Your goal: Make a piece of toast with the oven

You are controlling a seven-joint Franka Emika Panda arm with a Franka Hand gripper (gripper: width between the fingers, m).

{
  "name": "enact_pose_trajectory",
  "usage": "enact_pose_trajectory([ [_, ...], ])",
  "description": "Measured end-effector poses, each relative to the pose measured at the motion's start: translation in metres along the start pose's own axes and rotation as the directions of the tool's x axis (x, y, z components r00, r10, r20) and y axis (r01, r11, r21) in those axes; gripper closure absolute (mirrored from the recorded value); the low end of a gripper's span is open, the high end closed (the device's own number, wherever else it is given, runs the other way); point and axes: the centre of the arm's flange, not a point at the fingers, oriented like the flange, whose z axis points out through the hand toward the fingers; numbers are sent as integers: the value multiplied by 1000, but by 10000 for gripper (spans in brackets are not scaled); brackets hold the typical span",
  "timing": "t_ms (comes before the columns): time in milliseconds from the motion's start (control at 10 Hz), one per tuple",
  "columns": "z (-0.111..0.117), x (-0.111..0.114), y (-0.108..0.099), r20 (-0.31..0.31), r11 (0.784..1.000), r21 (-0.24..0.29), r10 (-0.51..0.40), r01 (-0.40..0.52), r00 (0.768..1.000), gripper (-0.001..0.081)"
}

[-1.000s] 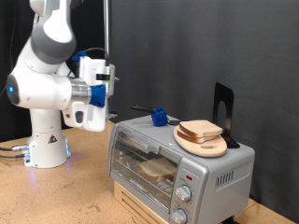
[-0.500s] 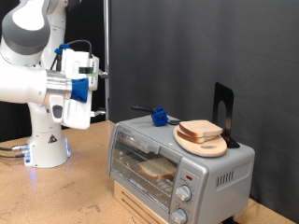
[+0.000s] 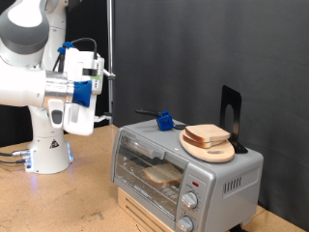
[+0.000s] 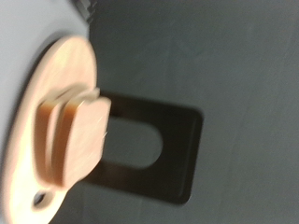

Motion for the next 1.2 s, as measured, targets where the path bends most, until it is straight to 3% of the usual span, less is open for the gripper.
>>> enact_pose_trajectory([
  [100,-4,12,1,-3,1000,-11,6,-6,1000,124],
  [300,-10,34,9,64,998,-47,44,-42,997,124],
  [600,-18,75,27,34,996,-38,76,-75,997,124],
  [900,-17,76,28,13,990,-46,134,-133,991,124],
  [1200,-6,95,17,-59,990,24,140,-139,988,124],
])
